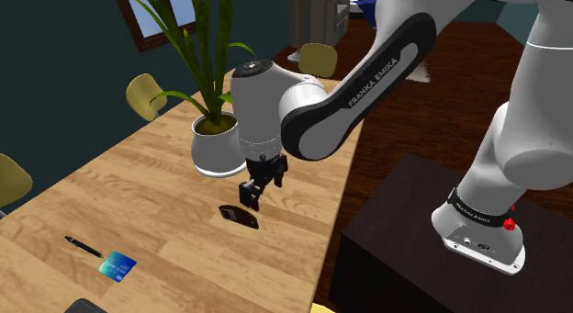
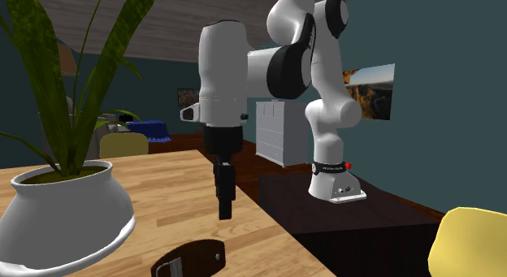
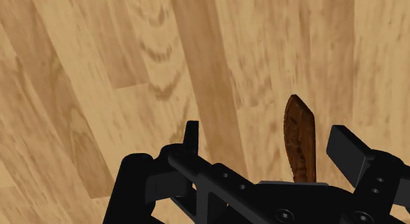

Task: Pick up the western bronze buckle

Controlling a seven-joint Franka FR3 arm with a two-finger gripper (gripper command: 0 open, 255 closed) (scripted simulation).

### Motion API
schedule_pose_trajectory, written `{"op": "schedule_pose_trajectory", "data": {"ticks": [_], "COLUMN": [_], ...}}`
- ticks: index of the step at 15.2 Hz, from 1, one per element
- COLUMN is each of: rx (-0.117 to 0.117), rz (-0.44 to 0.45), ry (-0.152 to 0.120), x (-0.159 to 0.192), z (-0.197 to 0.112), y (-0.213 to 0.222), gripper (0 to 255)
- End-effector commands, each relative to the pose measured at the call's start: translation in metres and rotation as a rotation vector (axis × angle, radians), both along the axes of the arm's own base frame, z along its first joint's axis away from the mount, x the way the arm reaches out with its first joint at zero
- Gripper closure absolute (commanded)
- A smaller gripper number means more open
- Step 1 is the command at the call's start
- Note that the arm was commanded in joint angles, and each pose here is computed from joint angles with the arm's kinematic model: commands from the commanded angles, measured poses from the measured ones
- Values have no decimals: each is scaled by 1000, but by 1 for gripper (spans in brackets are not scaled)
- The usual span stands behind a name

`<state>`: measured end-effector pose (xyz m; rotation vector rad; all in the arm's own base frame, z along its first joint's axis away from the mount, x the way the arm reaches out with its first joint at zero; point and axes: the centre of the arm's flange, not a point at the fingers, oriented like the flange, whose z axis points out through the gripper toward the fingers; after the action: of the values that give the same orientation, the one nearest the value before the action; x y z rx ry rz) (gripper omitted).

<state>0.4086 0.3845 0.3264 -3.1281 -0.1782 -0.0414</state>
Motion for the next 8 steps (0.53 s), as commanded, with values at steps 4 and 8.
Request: {"op": "schedule_pose_trajectory", "data": {"ticks": [4,8], "rx": [14,14], "rz": [4,4], "ry": [0,0], "x": [14,14], "z": [-32,-53], "y": [51,51], "gripper": [0,0]}}
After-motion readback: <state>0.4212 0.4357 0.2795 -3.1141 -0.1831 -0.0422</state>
